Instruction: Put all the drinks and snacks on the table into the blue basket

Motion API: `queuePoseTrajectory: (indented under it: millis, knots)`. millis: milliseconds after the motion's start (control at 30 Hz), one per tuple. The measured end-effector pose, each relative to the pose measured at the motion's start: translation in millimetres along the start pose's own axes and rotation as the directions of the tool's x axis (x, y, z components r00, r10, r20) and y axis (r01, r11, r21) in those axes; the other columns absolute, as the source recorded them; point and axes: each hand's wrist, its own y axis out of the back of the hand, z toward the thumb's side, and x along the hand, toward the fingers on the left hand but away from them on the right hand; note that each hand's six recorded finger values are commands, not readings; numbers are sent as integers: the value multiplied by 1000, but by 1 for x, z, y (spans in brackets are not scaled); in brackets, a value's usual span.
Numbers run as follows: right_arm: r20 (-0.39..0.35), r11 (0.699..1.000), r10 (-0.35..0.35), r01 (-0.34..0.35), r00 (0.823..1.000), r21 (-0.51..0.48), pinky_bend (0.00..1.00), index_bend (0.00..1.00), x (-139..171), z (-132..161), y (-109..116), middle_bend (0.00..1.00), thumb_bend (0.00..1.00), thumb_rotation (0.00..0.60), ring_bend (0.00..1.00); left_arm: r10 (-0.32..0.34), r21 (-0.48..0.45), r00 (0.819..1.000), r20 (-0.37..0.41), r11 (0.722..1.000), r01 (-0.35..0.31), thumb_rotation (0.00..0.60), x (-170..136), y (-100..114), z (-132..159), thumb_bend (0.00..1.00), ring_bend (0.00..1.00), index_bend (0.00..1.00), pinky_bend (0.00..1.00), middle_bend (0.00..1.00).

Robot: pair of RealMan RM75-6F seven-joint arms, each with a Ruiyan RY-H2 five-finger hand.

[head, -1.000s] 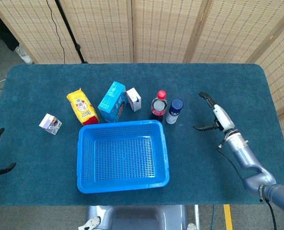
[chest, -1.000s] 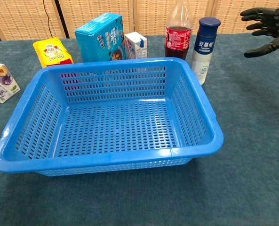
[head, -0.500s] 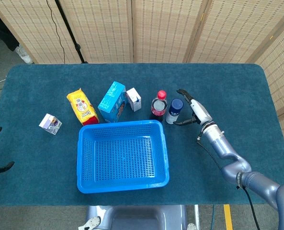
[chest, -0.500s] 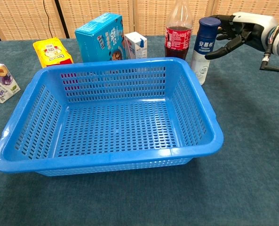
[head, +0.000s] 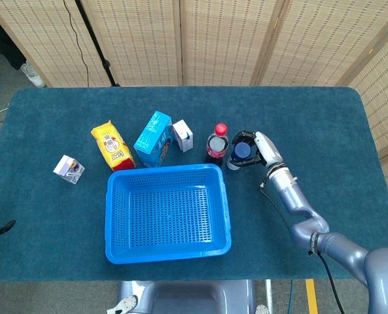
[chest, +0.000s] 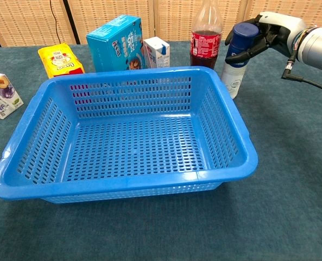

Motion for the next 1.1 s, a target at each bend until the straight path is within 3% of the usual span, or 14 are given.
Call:
queuePoseTrajectory:
  millis: [133,367,500,767,933,1100]
  knots:
    - [-10,1000,-22,22,1000,-8,632,575,3,0,5,603,484,600,588,-2,2,1000,6,1000,2,600,0,-1,2,100,0,0,0,0]
    - [-39,998,-57,56,998,-5,634,581,14,3,24,607,513,600,590,-11,1,1000,13,1000,11,600,1,-2,4,100,0,0,0,0]
    - [-78,995,-98,98,992,0,634,585,27,10,46,609,519,600,590,-14,-1,1000,18,1000,14,600,2,-2,5,100,0,0,0,0]
    - [-201,982,-185,188,962,-5,635,589,77,43,96,613,529,600,595,-18,-2,999,27,1000,18,600,1,-3,8,100,0,0,0,0]
    - [-278,983,-182,178,943,-40,635,589,103,74,101,613,536,600,596,-17,5,999,28,1000,17,600,1,-4,9,101,0,0,0,0]
    - [-356,991,-123,136,926,11,635,591,111,103,84,615,537,600,599,-22,9,999,31,1000,22,600,2,-6,12,100,0,0,0,0]
